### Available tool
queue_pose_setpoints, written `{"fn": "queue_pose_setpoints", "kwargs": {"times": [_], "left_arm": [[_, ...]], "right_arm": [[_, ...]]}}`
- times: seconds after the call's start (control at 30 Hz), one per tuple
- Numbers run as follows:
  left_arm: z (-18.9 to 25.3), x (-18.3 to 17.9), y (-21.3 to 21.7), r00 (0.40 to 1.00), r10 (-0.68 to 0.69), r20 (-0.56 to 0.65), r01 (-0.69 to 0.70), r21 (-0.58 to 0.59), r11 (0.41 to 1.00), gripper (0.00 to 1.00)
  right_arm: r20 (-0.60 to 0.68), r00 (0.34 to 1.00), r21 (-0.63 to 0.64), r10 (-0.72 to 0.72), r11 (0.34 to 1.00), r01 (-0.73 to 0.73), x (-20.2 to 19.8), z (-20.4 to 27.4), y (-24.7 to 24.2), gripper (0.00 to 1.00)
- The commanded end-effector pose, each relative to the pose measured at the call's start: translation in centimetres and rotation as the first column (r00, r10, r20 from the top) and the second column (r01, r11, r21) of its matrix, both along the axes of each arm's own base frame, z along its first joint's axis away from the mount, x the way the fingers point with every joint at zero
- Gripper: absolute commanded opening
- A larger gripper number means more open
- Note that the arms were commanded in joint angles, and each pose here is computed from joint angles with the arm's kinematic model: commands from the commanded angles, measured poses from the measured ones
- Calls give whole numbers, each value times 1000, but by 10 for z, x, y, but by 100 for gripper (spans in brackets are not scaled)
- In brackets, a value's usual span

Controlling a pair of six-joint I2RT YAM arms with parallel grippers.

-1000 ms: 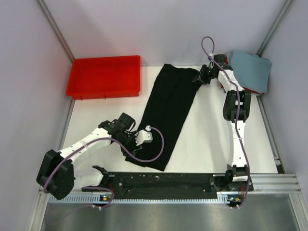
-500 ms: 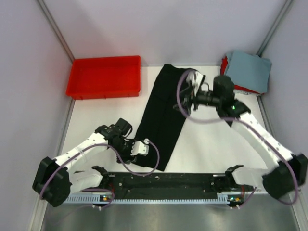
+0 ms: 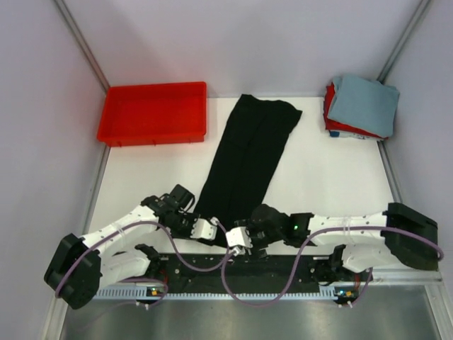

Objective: Fold and stack the t-shirts

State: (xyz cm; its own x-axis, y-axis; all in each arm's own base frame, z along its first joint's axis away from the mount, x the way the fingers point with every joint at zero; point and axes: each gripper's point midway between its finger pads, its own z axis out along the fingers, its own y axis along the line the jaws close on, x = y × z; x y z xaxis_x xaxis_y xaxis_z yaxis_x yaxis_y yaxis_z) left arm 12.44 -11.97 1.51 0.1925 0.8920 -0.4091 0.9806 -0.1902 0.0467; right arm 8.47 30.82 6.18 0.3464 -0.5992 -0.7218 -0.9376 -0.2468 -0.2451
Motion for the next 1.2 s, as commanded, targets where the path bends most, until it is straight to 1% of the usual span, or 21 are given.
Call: {"fn": "queue_pose_setpoints", "kwargs": {"times": [0.0,0.13,0.17,0.2,0.23,0.27,0.33,0.37,0.4,0.5,0.6,0.63,0.73,0.8,0.83,0.87,0.93,1.0,1.07,1.1,1.17], "left_arm": [[0,14,-2,997,34,70,-33,-9,999,27],[1,13,-2,997,52,66,-51,-6,999,3],[1,12,-2,997,54,63,-53,-9,999,0],[1,12,-2,996,62,59,-61,-11,998,0],[1,10,-2,996,68,51,-68,-9,998,0],[2,10,-2,996,77,45,-77,-11,997,0],[7,5,-2,995,100,16,-100,-4,995,0],[14,2,-2,994,108,-6,-108,-4,994,0],[24,-4,-4,994,104,-34,-104,-9,995,0],[48,-24,-8,991,81,-110,-86,-36,996,0],[71,-36,-21,983,64,-172,-82,-102,991,0],[80,-33,-28,983,66,-169,-89,-130,988,0],[104,2,-49,987,134,-90,-149,-186,971,0],[118,48,-58,959,284,12,-276,-194,941,0],[116,75,-56,928,365,75,-351,-148,924,0],[127,93,-57,902,416,118,-398,-150,905,0],[130,123,-64,872,475,116,-462,-123,878,0],[137,149,-79,857,501,120,-485,-140,863,0],[130,173,-89,844,519,136,-505,-127,854,0],[128,185,-91,835,530,146,-517,-120,847,0],[115,209,-97,817,557,147,-551,-87,830,0]], "right_arm": [[149,987,72,-62,996,52,28,5,31,72],[137,990,19,-39,999,36,26,-17,38,70],[133,991,-7,-26,1000,27,23,-25,37,68],[127,992,-38,-5,999,10,20,-32,37,64],[117,993,-74,18,997,-9,15,-39,36,58],[109,993,-107,37,994,-25,10,-45,33,49],[93,993,-152,68,987,-53,0,-51,25,19],[85,993,-147,82,987,-69,-5,-48,24,9],[59,993,-170,99,982,-87,-12,-46,16,2],[-8,993,-122,118,986,-118,-30,-22,9,0],[-9,997,-16,74,997,-74,-32,15,5,0],[-17,999,15,48,999,-48,-30,24,3,0],[-114,991,104,-69,991,81,-8,52,-5,0],[-148,968,139,-203,965,224,23,67,-15,0],[-148,949,151,-279,942,300,44,72,-23,0],[-144,934,168,-327,922,349,58,78,-29,0],[-172,888,189,-426,871,454,89,83,-42,0],[-203,819,194,-537,797,571,126,79,-59,0],[-224,728,194,-648,702,685,164,73,-77,0],[-242,681,176,-691,659,731,181,65,-86,0],[-270,623,178,-734,598,781,208,61,-95,0]]}}
